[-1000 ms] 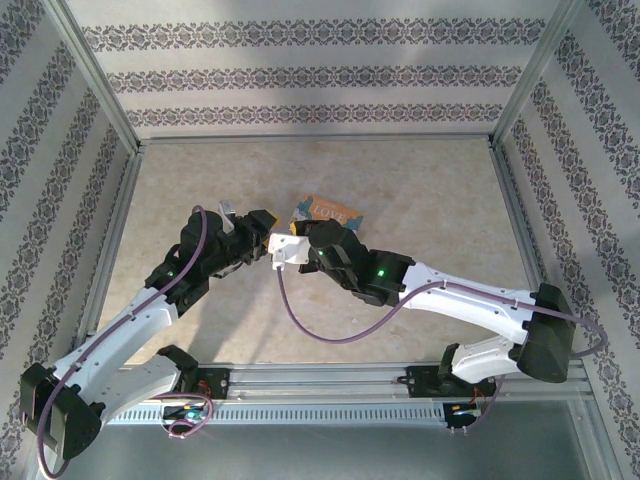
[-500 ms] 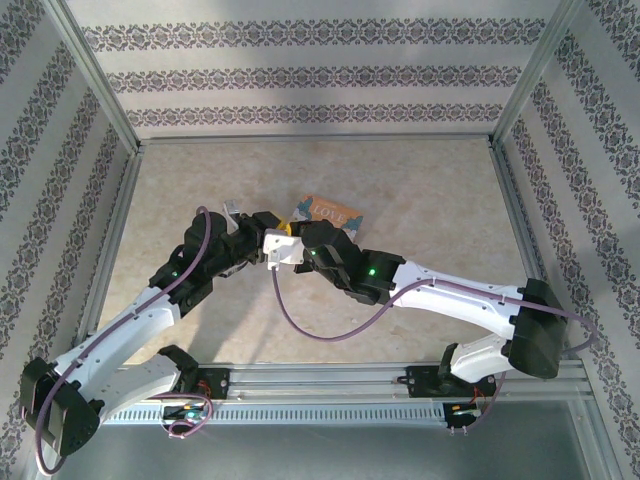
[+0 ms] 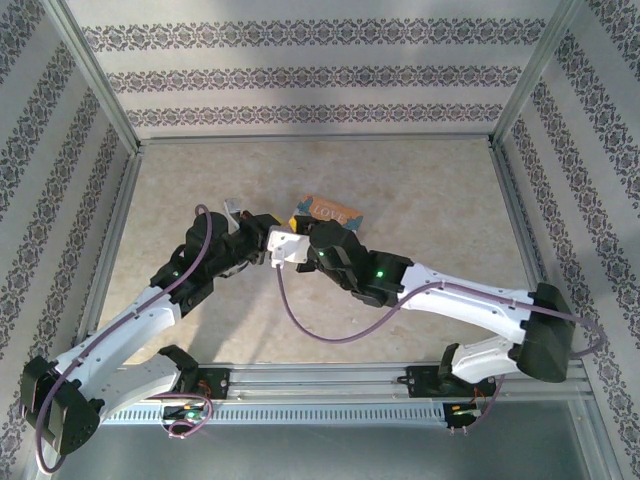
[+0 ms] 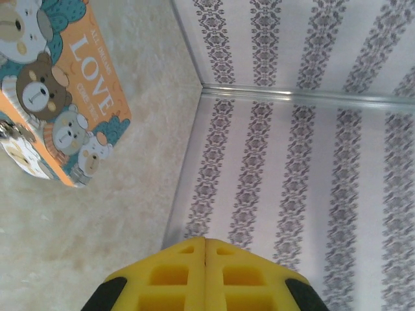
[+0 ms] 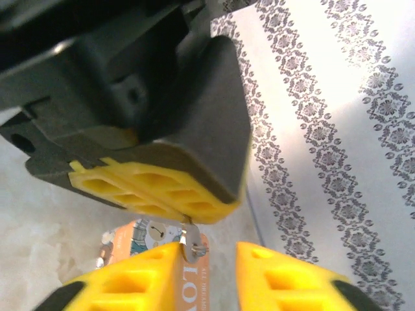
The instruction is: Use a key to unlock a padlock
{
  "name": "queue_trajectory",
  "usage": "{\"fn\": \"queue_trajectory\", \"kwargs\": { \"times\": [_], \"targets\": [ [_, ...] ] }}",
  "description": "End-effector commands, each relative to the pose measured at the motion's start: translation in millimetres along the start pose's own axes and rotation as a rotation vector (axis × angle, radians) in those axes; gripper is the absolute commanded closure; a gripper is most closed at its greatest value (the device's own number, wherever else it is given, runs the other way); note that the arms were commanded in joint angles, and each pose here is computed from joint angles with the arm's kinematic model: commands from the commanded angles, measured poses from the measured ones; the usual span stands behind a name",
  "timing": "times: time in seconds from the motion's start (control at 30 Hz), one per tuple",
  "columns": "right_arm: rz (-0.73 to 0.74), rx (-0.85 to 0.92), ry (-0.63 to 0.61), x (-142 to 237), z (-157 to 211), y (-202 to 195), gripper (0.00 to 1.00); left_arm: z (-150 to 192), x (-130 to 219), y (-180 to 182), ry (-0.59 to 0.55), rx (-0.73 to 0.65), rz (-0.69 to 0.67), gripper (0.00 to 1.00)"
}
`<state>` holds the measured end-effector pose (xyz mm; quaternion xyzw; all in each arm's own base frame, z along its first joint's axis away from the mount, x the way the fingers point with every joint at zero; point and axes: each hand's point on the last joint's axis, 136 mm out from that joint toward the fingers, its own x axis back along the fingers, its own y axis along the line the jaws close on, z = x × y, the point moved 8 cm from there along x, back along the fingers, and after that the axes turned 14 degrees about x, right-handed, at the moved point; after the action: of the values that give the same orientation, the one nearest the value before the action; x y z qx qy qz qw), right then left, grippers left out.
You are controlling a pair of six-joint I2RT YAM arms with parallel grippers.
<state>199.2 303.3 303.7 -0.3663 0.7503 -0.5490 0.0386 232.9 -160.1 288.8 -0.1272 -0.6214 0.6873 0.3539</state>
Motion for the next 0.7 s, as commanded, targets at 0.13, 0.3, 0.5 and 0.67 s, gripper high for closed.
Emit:
{"fn": "queue_trajectory", "kwargs": {
  "times": [0.13,0.3,0.5,0.67],
  "targets": [
    [-0.074,-0.351,-0.170,48,17,-13,0.54,12,23,-39,-0.019,-0.432,0.086,1.00],
    [-0.287,-0.777,-0.379,68,49,-20,0.44,24,31,-58,0.043,-0.803,0.131,1.00],
    [-0.456,-1.122,-0.493,74,78,-25,0.46,42,34,-69,0.215,-1.067,0.210,1.00],
    [-0.534,-1.188,-0.579,77,72,-28,0.47,52,31,-72,0.327,-1.153,0.264,1.00]
  ]
}}
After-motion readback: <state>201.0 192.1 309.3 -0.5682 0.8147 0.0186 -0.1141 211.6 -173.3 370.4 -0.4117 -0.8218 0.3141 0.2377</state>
